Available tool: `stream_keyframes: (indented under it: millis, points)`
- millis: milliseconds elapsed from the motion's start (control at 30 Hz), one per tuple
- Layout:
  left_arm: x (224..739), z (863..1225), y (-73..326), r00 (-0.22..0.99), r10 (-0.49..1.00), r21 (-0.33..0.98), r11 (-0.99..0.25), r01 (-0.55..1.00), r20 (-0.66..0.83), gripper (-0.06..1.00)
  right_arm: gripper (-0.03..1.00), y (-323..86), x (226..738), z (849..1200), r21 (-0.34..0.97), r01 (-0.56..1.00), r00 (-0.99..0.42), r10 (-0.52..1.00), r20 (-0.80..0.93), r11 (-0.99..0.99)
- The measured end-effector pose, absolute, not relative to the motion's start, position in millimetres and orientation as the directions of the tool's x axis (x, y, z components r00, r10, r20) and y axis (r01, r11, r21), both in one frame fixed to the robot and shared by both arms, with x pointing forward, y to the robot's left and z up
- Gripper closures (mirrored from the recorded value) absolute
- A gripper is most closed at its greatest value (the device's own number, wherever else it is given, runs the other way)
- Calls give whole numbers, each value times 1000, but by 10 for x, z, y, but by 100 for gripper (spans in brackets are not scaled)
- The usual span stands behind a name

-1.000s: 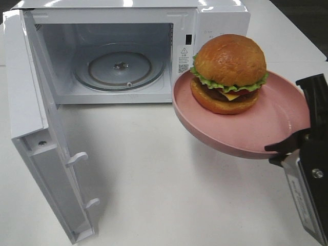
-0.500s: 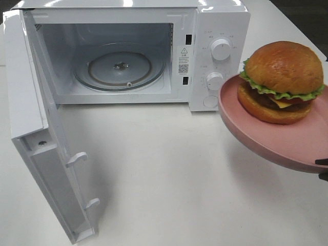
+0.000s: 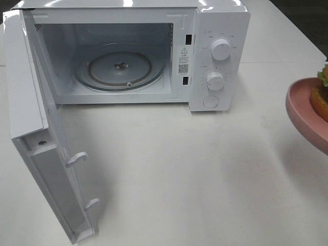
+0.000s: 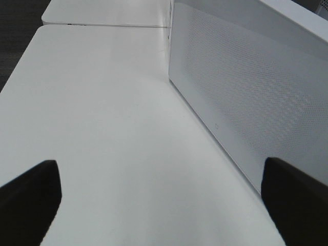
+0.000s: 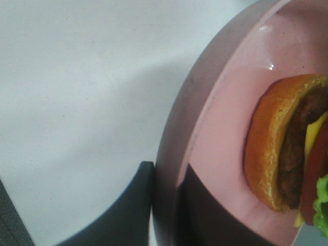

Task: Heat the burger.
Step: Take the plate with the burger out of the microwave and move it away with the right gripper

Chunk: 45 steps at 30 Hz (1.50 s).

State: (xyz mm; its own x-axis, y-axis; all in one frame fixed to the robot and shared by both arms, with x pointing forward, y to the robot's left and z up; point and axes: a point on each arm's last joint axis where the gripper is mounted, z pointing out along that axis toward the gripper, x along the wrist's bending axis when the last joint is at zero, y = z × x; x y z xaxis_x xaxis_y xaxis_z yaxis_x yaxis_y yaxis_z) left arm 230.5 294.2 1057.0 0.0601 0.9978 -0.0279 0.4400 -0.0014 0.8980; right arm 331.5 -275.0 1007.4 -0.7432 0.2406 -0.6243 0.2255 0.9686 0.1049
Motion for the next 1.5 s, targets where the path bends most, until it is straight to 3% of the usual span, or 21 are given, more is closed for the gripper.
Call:
stream_keyframes:
  millis: [233, 667, 900, 1200, 1500]
  points:
    - [2305, 10570, 2942, 60, 998, 898, -1, 440, -28, -4, 86, -2824, 3334, 10086, 162, 409, -653, 412, -635, 898]
    - [2305, 10570, 2942, 60, 998, 898, -1, 440, -28, -4, 86, -2748, 3588, 9900, 133, 693, -483, 593, -645, 709]
    - [2305, 10570, 2942, 60, 998, 898, -1, 440, -28, -4, 86, -2652, 3717, 9762, 119, 779, -415, 648, -638, 616]
    - [2305, 10570, 2942, 60, 998, 898, -1, 440, -28, -4, 86, -2400, 4017, 9559, 171, 896, -228, 753, -617, 411]
    - [2305, 10570, 2942, 60, 998, 898, -1, 440, -28, -4, 86, -2235, 4227, 9279, 165, 940, -129, 760, -637, 298]
